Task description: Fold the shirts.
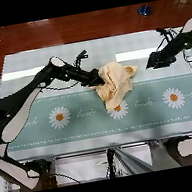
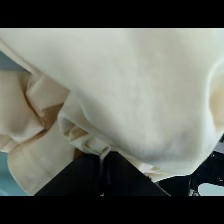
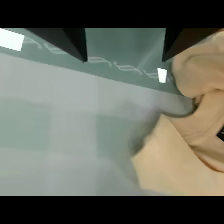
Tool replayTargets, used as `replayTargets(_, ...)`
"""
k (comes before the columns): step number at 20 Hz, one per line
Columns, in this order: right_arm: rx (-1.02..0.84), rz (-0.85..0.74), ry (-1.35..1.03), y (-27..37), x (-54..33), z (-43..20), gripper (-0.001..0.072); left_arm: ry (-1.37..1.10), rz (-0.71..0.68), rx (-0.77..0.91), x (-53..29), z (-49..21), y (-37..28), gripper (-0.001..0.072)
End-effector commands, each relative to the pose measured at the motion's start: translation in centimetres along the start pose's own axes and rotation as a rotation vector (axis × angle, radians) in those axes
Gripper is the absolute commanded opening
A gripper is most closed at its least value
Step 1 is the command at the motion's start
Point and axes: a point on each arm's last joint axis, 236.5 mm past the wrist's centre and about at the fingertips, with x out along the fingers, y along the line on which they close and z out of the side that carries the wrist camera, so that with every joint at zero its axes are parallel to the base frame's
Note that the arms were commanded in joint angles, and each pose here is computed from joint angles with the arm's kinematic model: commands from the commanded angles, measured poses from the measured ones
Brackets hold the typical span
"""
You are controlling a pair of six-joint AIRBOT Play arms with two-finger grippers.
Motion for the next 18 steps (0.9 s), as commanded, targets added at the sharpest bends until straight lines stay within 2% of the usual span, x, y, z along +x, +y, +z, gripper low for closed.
replayTargets(1, 0.073, 0.228, -0.029, 3.5, 3.0, 2.1, 0.0531, 0.024, -0.009, 0.004, 0.0, -0.6, -0.2, 0.0026)
replayTargets(9, 0.134, 0.239, -0.050, 3.7, 7.7, 4.0, 0.0516, 0.024, -0.009, 0.003, 0.0, -0.5, -0.2, 0.0026)
replayTargets(10, 0.141, 0.235, -0.049, 4.1, 8.4, 4.1, 0.0459, 0.025, -0.009, 0.003, 0.0, -0.6, -0.2, 0.0026)
replayTargets(11, 0.132, 0.232, -0.044, 4.7, 9.1, 4.0, 0.0290, 0.025, -0.009, 0.004, 0.0, -0.6, -0.2, 0.0026)
replayTargets(12, 0.116, 0.229, -0.035, 5.5, 9.7, 3.9, 0.0024, 0.022, -0.010, 0.009, -0.1, -0.5, -0.2, 0.0025)
replayTargets(15, 0.027, 0.260, -0.053, 8.0, 7.6, 3.7, 0.0023, -0.027, -0.014, 0.060, -2.3, 0.5, -1.4, 0.0022)
replayTargets(18, -0.103, 0.215, -0.213, 8.7, -1.0, 4.5, 0.0022, -0.181, 0.000, 0.169, -9.5, 2.8, -4.6, 0.0020)
